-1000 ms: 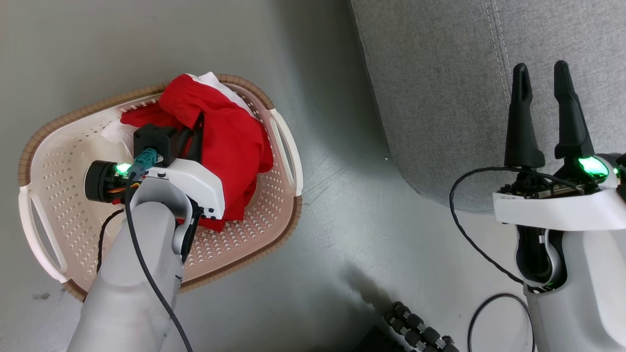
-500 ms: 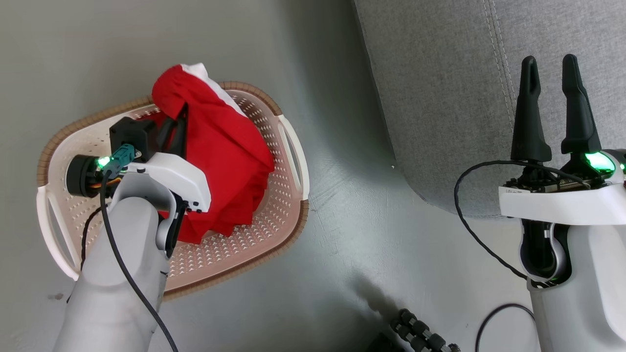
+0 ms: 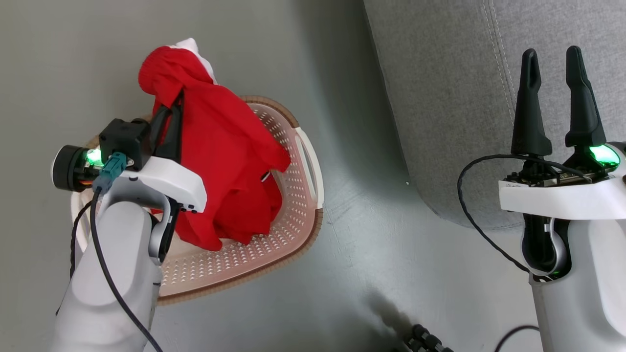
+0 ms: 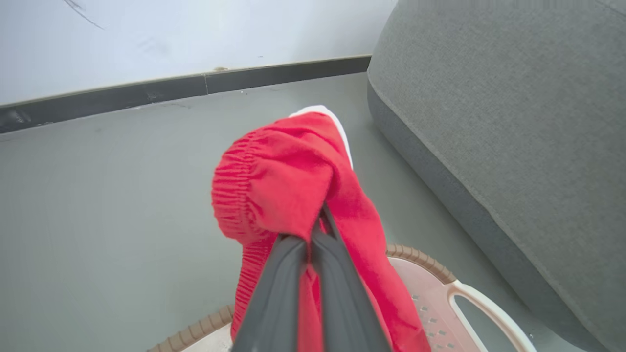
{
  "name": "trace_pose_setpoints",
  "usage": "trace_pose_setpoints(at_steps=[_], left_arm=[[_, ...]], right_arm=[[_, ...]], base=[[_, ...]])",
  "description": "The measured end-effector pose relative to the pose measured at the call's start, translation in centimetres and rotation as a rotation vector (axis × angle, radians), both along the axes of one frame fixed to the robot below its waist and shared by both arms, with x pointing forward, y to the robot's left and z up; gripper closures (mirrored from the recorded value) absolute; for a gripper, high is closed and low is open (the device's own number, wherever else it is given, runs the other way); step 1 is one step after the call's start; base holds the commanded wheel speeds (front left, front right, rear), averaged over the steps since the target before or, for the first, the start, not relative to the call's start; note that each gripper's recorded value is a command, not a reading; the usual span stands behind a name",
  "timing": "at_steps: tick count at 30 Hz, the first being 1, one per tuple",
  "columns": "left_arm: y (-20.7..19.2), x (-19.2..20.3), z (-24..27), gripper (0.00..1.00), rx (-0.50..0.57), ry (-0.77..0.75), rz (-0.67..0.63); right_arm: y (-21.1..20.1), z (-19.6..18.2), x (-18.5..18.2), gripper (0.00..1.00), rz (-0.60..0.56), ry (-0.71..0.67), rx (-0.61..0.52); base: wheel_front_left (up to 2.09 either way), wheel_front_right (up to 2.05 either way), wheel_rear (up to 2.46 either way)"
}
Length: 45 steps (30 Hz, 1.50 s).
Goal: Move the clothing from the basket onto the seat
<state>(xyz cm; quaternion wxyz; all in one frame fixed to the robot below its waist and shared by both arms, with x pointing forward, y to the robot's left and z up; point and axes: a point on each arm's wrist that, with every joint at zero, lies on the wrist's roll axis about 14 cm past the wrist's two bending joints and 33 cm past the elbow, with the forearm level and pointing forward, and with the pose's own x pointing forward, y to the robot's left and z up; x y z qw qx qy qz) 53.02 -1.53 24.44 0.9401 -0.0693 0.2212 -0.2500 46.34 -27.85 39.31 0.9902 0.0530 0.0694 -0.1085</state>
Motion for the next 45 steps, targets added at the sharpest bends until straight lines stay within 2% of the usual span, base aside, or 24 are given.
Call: trace_pose_setpoints(at_steps=[23, 38, 45], left_arm=[[4.2, 1.0, 13.6, 1.0, -0.04, -0.32, 0.121], [8.1, -2.2, 21.2, 1.0, -0.051, -0.455, 0.218], [9.2, -4.1, 24.1, 1.0, -0.046, -0.509, 0.222]], right_arm=[[2.6, 5.6, 1.8, 0.0, 0.087, -0.137, -0.044], [6.0, 9.3, 1.5, 0.0, 0.176, -0.216, -0.048], [8.0, 10.5, 0.7, 0.0, 0.23, -0.234, -0.049]], base=[[0.0, 0.0, 0.0], [0.0, 0.0, 0.0], [0.0, 0.0, 0.0]])
